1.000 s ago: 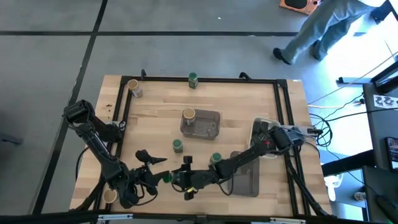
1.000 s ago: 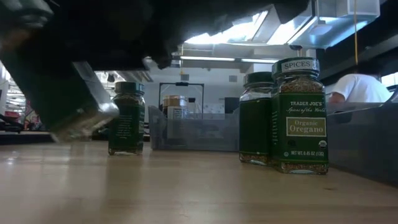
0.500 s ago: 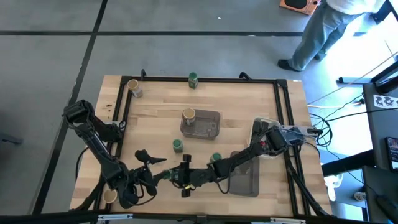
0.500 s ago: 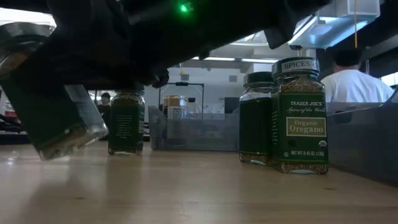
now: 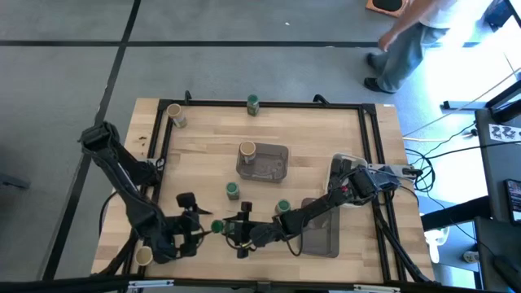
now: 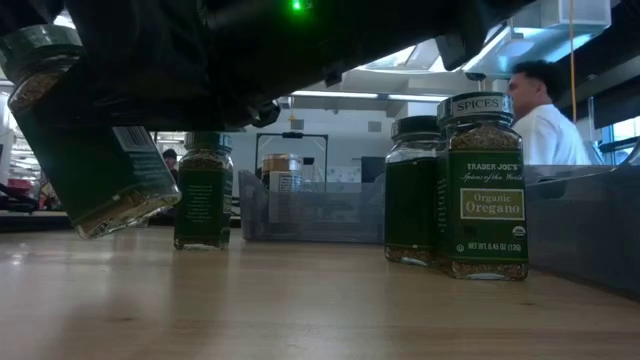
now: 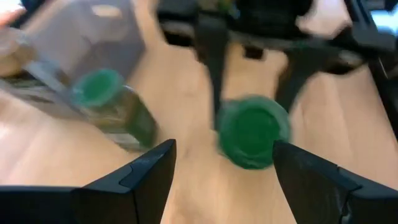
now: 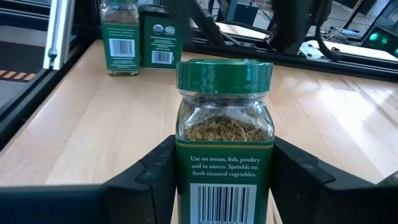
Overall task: Sort spices by type
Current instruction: Adjust the green seasoning bottles
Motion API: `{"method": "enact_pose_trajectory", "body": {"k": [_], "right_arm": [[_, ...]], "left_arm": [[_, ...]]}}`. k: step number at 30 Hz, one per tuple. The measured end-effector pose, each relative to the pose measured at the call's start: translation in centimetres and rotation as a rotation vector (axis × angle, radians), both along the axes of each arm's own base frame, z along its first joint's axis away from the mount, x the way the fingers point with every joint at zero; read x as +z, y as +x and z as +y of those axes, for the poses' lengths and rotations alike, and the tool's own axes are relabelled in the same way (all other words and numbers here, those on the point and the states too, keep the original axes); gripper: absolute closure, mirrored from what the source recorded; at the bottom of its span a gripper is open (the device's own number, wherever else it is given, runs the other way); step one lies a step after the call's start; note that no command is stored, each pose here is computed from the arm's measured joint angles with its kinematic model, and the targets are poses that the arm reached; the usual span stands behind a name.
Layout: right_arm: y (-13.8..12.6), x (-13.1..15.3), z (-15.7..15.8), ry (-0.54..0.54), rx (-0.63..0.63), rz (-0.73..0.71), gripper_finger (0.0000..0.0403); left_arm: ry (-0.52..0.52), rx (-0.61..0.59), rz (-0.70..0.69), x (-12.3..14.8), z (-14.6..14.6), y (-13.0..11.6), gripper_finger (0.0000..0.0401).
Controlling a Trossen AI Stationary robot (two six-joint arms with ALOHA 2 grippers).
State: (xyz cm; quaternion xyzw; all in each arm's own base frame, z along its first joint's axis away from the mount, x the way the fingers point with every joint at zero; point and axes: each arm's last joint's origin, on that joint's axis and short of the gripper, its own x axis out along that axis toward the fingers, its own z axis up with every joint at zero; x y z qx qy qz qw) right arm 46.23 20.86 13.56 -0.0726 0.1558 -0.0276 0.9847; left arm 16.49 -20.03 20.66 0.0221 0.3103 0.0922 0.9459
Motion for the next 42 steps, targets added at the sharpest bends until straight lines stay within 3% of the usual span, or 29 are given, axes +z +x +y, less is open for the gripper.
{"method": "enact_pose_trajectory", "body": {"k": [5,12,16,19,26,33,42], "right_arm": [[0.0,0.0,0.0,0.000,0.000,0.000,0.0204],[0.0,0.0,0.0,-0.006,-0.001,0.005,0.0204],[0.0,0.0,0.0,-0.004,0.000,0.002,0.0203],[0.0,0.1,0.0,-0.002,0.002,-0.002,0.0188],[-0.3,0.8,0.3,-0.008,0.010,0.010,0.0135],[-4.4,7.3,2.2,-0.096,0.054,0.158,0.0125],[-11.4,10.7,2.9,-0.075,-0.040,0.440,0.0124]], "left_arm": [[0.015,-0.080,0.007,-1.0,-0.7,1.5,0.0138],[0.017,-0.067,0.050,-1.8,0.0,3.0,0.0139],[0.020,-0.105,0.062,-1.7,0.0,3.3,0.0163],[0.029,-0.139,0.051,-1.6,-0.1,3.6,0.0201],[0.024,-0.173,0.110,-1.8,0.4,4.0,0.0204],[-0.066,-0.187,0.188,0.5,1.1,6.0,0.0204],[-0.143,-0.167,0.407,-0.4,2.6,10.7,0.0204]]}}
